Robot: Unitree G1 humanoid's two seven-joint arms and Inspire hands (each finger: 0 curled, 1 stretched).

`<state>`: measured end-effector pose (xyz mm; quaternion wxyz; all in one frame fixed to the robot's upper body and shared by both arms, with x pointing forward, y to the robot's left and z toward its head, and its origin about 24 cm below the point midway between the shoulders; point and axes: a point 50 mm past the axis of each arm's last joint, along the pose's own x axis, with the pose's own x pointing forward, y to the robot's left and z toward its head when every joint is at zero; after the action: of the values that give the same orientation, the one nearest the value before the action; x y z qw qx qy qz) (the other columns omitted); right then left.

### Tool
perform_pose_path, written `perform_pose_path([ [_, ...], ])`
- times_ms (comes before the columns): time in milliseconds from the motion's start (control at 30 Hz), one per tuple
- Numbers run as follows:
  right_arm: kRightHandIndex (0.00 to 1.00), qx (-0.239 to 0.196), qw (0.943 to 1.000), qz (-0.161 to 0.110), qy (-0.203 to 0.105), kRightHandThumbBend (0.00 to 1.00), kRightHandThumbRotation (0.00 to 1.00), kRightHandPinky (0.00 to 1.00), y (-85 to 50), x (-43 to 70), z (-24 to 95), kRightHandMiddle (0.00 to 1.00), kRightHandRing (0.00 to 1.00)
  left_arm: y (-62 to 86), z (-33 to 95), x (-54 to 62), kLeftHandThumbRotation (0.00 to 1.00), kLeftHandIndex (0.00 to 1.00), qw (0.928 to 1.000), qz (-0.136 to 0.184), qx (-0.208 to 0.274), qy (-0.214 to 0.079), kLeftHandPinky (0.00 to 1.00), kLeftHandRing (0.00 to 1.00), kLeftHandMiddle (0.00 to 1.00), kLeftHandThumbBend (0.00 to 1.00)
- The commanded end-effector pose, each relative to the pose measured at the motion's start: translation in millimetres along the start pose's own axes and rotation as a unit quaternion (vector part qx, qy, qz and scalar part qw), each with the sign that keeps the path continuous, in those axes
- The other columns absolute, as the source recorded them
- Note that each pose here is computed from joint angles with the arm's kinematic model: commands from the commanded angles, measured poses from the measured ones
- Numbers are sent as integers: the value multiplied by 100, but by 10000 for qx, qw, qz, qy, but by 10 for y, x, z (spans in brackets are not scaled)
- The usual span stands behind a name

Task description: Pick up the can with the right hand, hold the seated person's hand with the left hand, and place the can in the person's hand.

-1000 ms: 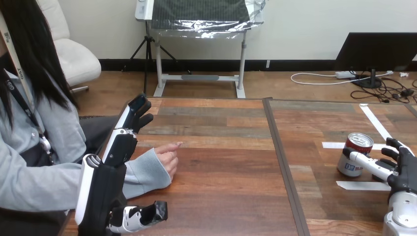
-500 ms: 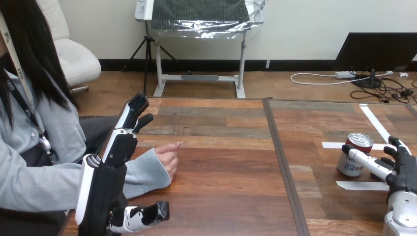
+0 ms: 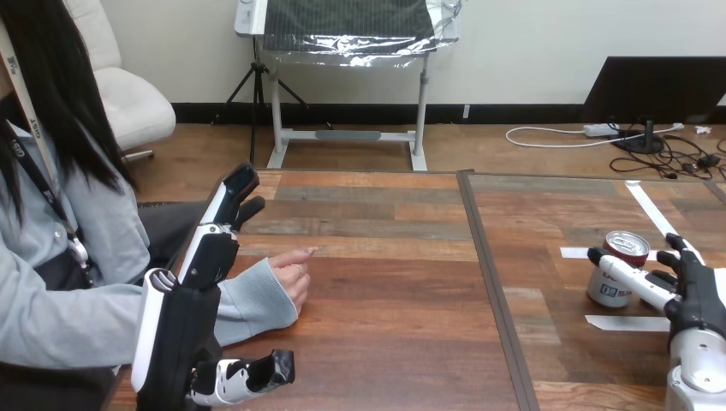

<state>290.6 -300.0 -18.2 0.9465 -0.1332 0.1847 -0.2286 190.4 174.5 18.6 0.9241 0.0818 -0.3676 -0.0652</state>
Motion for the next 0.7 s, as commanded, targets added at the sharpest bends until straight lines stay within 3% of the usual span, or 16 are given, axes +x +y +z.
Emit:
perform_pose_path([
  [0, 93, 6, 9977, 134, -670, 100, 31, 68, 98, 113, 446, 90, 81, -2, 6, 149, 75, 93, 9995, 62, -16, -294, 88, 95, 96, 100],
  [467, 93, 101, 9965, 282, -782, 100, 32, 78, 153, 127, 539, 91, 88, -1, 9, 145, 76, 92, 9995, 70, 17, -305, 91, 94, 95, 100],
  [667, 92, -118, 9967, 234, -762, 100, 34, 70, 171, 138, 570, 89, 83, 5, 19, 134, 77, 91, 9994, 100, 75, -314, 89, 93, 94, 100],
])
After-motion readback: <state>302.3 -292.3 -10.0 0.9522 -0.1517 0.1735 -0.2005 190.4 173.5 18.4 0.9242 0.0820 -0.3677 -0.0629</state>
